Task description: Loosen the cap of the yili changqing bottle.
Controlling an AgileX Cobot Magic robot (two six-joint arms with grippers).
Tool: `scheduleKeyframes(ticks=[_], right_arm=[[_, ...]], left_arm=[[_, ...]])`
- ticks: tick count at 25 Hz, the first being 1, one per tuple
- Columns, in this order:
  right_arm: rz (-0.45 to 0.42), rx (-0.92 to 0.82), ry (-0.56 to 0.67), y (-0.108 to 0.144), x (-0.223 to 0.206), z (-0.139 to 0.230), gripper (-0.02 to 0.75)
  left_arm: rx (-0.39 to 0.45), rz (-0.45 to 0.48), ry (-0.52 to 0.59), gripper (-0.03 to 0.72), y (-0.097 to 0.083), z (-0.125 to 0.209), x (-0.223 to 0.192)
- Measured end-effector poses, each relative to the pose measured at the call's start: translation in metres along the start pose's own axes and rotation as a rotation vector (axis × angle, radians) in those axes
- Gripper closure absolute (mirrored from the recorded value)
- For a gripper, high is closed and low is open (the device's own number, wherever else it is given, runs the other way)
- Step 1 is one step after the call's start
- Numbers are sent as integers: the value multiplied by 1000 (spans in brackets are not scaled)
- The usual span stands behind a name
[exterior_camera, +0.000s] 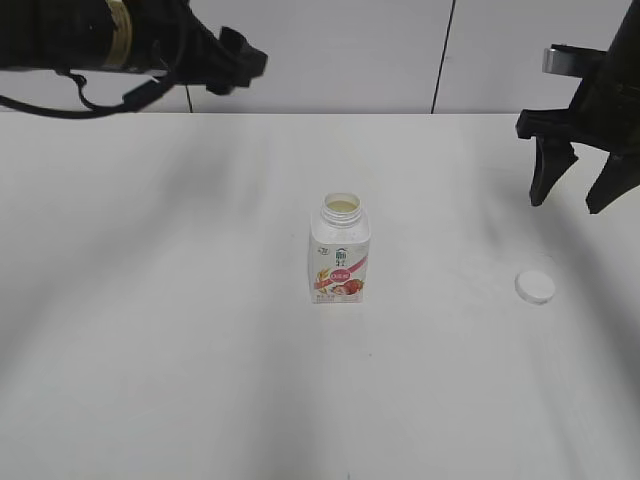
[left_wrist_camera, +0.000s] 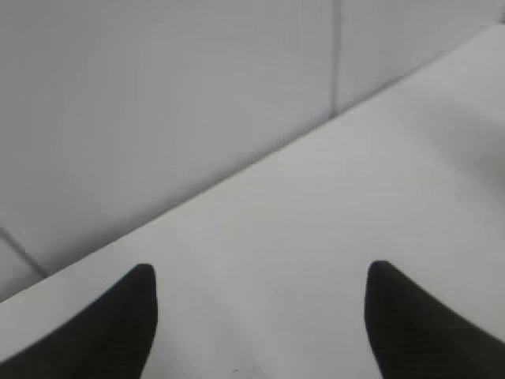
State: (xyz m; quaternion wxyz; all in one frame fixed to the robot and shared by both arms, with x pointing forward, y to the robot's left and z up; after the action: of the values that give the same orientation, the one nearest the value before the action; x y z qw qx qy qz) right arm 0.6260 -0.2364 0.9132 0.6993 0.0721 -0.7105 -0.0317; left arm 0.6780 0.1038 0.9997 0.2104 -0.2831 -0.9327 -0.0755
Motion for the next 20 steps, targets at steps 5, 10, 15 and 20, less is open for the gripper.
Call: scheduleKeyframes(ticks=[5, 10, 15, 20], right_arm=[[2, 10, 2, 0, 0, 0, 237], [2, 12, 2, 0, 0, 0, 237], [1, 18, -5, 0, 3, 1, 237], [1, 35, -9, 1, 5, 1, 238]], left_arm=[[118, -309, -22, 186, 50, -13, 26], [175, -640, 120, 188, 101, 17, 52], [326, -687, 380, 189, 109, 67, 70], [478, -589, 607, 189, 86, 100, 79]])
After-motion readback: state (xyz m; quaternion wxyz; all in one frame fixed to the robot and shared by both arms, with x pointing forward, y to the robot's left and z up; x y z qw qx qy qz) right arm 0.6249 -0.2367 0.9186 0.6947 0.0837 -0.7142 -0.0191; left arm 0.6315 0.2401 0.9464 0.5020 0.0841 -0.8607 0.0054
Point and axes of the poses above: a point on each arm's last joint axis where the gripper is mounted, x pointing back along that axis away from the gripper, y along the wrist's bending axis when the last joint is at zero, z = x × y, the point moved 8 cm from there along -x, pointing out along that axis toward the gripper, and after that the axes turned 7 degrees about x, right-handed, at the moved point
